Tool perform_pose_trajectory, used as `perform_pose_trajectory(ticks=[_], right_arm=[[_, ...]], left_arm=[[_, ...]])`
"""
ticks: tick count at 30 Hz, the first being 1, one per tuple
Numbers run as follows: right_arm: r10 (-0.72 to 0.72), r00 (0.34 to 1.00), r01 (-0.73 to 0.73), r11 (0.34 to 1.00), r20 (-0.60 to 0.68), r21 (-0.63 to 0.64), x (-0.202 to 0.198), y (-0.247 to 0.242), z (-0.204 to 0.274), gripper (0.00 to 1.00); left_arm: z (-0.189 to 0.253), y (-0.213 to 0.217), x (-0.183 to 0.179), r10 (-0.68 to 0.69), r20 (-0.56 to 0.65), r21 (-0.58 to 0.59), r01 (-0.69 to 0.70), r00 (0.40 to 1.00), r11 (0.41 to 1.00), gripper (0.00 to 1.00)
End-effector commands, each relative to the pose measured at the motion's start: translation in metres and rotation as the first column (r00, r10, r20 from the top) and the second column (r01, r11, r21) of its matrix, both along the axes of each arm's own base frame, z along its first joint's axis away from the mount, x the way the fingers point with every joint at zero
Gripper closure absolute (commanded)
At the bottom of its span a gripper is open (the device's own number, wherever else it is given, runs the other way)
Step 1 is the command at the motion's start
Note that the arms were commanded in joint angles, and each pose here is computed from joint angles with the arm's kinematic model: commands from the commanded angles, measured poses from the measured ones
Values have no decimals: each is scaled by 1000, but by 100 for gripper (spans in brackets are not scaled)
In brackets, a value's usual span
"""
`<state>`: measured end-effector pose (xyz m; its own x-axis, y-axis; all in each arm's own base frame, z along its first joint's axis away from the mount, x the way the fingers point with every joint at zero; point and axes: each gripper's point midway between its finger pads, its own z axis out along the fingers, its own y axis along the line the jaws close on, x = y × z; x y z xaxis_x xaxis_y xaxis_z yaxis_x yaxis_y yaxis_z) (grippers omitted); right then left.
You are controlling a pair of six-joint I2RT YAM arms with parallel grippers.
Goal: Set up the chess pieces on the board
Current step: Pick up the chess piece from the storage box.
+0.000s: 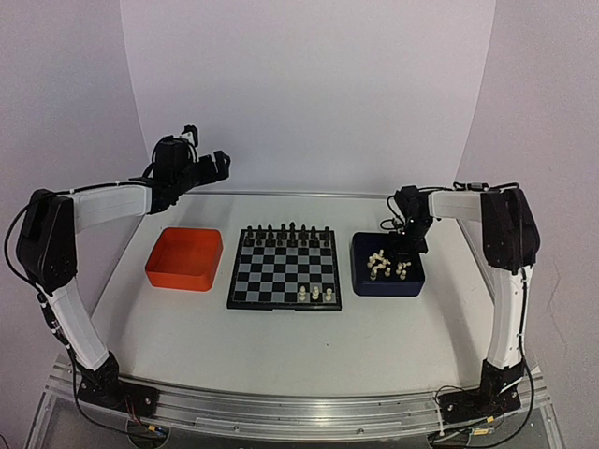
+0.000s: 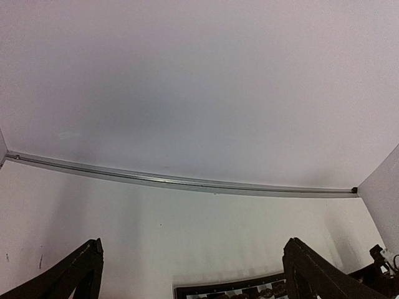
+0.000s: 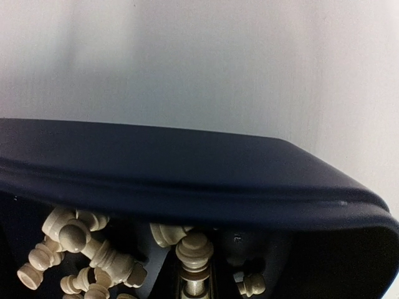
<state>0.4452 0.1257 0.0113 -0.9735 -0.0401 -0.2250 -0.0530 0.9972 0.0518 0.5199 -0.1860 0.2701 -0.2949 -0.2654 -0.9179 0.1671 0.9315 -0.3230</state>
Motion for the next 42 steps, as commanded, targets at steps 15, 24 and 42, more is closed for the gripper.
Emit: perform_pose_trajectory(ticks=[15,24,42], right_arm=[[-43,986,22,992,160,126,11,12,54,100],[-57,985,25,981,165,192,7,21,63,100],[41,960,-146,918,277,368,-12,51,139,100]], left_arm=[[36,-12,-11,-85,88,-57,90,993,994,0],[37,-28,-14,-179,91,-47,184,980,982,0],[20,-151,-37,-673,50,29,672,738,740,0]])
